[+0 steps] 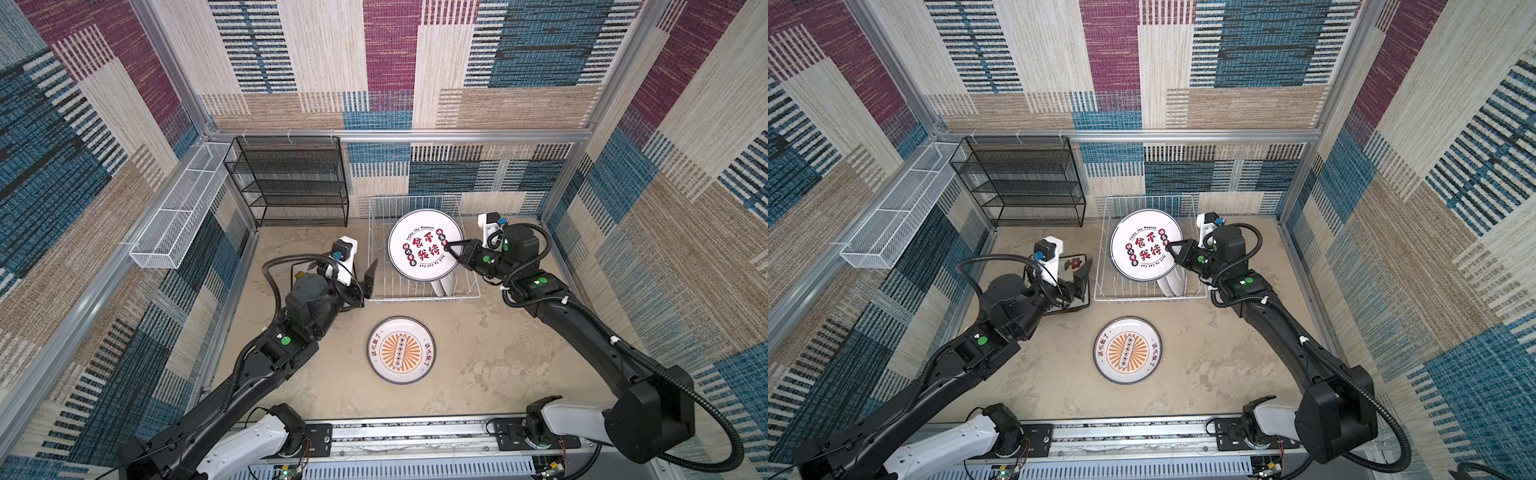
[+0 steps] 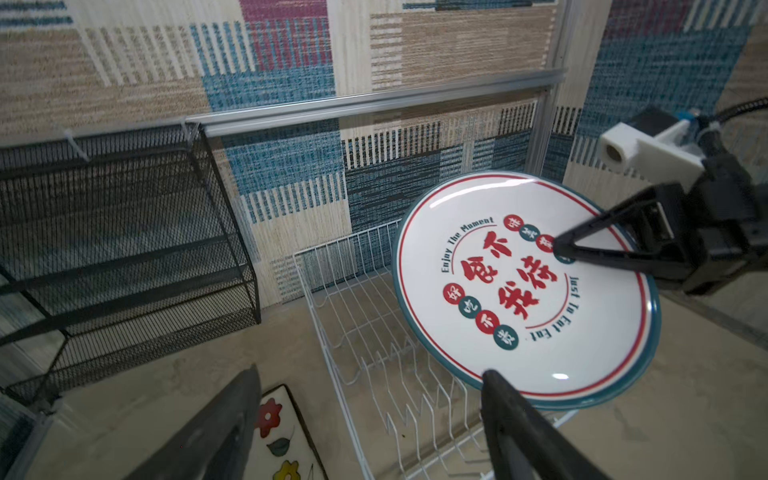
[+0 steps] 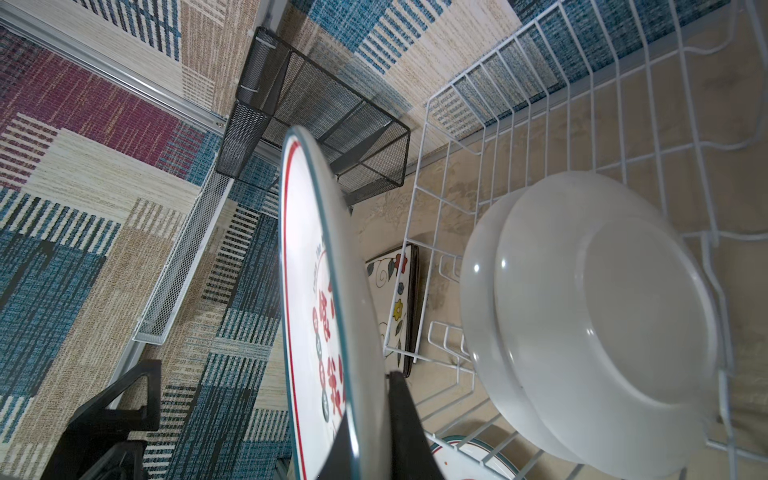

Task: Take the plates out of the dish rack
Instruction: 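Close the right gripper on the printed plate's rim opposite the left gripper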

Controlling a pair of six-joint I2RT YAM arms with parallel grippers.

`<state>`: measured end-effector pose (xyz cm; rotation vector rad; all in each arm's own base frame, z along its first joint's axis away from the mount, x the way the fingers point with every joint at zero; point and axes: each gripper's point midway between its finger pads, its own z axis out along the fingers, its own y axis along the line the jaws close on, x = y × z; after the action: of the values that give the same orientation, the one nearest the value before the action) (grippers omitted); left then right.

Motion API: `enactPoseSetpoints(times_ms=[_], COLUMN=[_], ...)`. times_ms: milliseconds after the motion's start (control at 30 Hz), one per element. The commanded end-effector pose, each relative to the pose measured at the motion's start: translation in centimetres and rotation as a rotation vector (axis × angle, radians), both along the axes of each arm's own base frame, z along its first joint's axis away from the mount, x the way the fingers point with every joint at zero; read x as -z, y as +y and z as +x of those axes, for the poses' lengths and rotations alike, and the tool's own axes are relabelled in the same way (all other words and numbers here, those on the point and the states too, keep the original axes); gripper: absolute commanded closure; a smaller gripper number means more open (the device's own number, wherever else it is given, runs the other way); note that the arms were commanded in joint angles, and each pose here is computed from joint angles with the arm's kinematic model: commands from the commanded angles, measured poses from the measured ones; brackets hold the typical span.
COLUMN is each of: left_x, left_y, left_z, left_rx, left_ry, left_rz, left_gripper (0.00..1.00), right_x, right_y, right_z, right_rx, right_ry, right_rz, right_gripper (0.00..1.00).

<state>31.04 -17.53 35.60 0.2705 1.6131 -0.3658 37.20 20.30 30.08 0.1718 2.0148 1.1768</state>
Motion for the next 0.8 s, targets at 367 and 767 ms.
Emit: enactPoseSetpoints(times_ms=[367,767], left_x=[2.7,5.6], left_y=[-4.8,-8.7], left_z=[4.3,5.9], left_rx=[0.326,0.523], left_ry=[0.494,0.748], left_rz=[-0.543,-0.597], left_gripper=[0.17,0.30], right_x=[-1.5,-0.9], right_y=[1.7,2.7], right_z=[-0.5,-0.3], right_rx=[-0.121,-0.181], right_ry=[-0.083,-0.071], right_rz=[0.031,0.052], right_gripper=[1.00,1.00])
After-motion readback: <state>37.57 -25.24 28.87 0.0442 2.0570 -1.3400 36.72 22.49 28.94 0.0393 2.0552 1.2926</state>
